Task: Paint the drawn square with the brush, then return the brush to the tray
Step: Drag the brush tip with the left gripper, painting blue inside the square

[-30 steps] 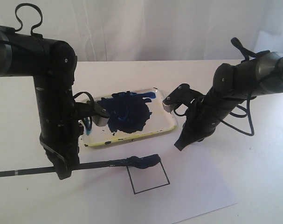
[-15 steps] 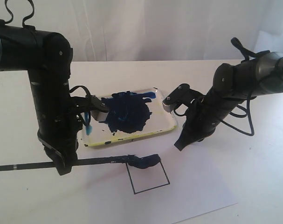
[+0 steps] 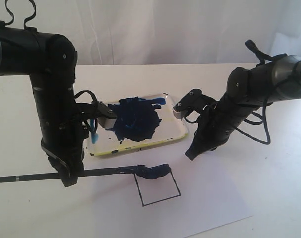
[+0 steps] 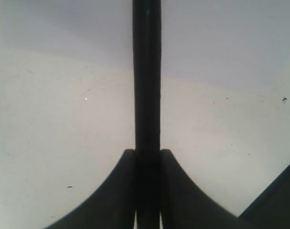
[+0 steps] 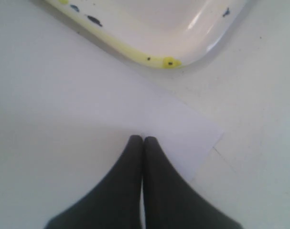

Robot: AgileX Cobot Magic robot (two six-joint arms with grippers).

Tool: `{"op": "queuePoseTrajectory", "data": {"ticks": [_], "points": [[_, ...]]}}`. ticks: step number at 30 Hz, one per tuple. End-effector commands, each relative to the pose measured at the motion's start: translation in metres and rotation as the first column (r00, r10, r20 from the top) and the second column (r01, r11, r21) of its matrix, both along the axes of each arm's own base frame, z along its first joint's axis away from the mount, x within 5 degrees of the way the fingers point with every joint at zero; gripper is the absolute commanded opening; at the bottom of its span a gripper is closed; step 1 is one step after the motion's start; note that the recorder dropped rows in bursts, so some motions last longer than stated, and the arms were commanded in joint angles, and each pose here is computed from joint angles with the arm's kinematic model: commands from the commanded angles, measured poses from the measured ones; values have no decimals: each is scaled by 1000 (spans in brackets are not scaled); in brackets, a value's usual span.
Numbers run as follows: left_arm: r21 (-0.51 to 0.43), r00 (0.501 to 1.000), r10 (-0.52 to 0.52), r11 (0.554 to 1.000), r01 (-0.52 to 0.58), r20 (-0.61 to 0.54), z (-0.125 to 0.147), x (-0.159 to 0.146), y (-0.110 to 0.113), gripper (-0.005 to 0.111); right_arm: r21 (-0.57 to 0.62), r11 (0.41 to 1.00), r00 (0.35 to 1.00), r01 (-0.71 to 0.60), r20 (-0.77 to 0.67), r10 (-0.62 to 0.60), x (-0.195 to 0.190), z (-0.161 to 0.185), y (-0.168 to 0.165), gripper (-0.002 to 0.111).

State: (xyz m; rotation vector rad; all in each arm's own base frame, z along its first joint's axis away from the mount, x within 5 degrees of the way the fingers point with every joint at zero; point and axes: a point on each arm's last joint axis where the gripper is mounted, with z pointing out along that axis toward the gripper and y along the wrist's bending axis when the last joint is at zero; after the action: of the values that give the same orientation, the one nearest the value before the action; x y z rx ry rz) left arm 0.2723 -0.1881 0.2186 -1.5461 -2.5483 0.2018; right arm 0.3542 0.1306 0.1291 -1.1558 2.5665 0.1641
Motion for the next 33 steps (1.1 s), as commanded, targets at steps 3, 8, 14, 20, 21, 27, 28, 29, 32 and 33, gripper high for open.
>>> {"op": "queuePoseTrajectory", "data": {"ticks": [3,8,14,20,21,27,28,29,32,33], "points": [[12,999,-7,1000,8,-50,2,-8,1,0,-19,1000,999,-24,-23,24,-2,-6,-1,0],[-7,999,-38,999,38,-24,-12,-10,3,0,-18,1000,1000,-23,-19,23,-1,-6,-1,0],[28,999,-22,999,23,-41,-9,-11,5,0,-18,1000,1000,-22,-14,22,-1,-6,-1,0],[84,1000,14,996,-14,-5,-10,-7,9,0,-18,1000,1000,-22,-14,22,-1,-6,-1,0],[64,1000,4,998,-3,-10,-10,-8,8,0,-18,1000,1000,-22,-14,22,-1,-6,-1,0],[-77,998,-44,996,40,-42,-8,-11,-4,0,-18,1000,1000,-22,-14,22,-1,-6,-1,0],[-78,998,-44,996,41,-39,-8,-11,-4,0,-18,1000,1000,-22,-14,22,-1,-6,-1,0],[-85,999,-42,996,39,-25,-8,-10,-4,0,-18,1000,1000,-22,-14,22,-1,-6,-1,0],[-104,999,-31,994,30,-10,-6,-7,-7,0,-18,1000,1000,-22,-14,22,-1,-6,-1,0],[-102,1000,-20,995,19,-12,-4,-7,-7,0,-18,1000,1000,-22,-14,22,-1,-6,-1,0]]}}
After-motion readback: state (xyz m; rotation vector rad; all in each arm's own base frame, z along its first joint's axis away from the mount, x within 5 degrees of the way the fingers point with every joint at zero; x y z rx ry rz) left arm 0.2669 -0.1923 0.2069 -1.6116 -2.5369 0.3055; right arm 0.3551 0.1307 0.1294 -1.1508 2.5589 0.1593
